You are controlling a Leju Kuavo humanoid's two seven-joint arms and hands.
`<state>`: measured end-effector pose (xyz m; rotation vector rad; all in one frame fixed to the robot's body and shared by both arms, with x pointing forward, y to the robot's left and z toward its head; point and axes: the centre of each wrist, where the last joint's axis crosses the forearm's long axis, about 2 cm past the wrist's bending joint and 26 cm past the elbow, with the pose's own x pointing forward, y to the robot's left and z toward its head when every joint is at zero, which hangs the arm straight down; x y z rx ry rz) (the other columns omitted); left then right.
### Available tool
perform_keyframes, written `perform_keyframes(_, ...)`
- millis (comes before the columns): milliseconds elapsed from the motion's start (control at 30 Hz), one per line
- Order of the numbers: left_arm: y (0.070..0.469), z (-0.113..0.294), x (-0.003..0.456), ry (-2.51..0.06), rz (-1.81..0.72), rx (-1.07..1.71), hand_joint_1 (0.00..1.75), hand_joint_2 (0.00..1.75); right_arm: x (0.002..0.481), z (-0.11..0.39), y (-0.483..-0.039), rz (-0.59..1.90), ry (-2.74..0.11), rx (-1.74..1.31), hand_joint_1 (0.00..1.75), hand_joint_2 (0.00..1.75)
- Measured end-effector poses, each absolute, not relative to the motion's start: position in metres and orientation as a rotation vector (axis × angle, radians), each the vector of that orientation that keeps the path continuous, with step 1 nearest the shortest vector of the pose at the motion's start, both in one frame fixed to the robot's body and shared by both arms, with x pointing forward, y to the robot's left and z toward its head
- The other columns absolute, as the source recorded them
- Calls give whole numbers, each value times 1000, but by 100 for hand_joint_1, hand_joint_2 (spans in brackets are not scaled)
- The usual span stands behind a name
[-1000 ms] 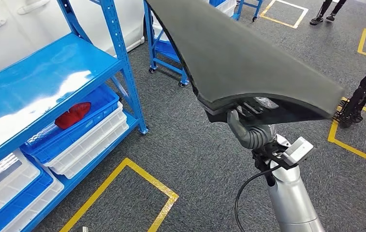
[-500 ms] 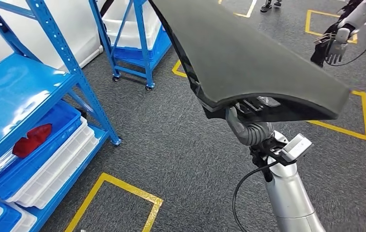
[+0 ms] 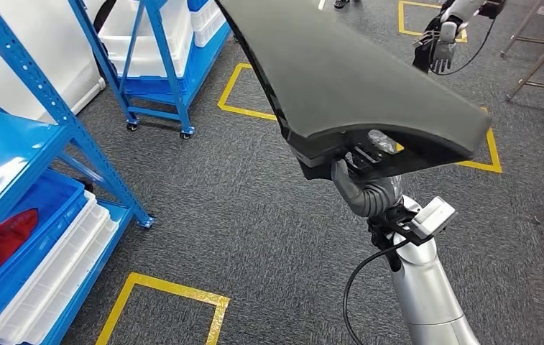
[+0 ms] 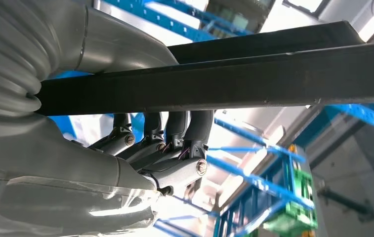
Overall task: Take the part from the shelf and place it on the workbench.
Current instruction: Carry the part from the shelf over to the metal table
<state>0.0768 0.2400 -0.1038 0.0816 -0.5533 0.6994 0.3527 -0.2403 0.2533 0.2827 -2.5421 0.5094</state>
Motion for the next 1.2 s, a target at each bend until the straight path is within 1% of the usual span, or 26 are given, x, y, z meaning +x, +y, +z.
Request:
perform_keyframes(633, 240, -103, 80, -569, 691, 67, 0, 175, 346, 251, -238, 515, -2534, 284, 175, 175)
perform_keyframes(1200, 237, -102, 83, -595, 705, 63, 0, 175, 354, 270, -238, 540, -2553, 297, 175, 175)
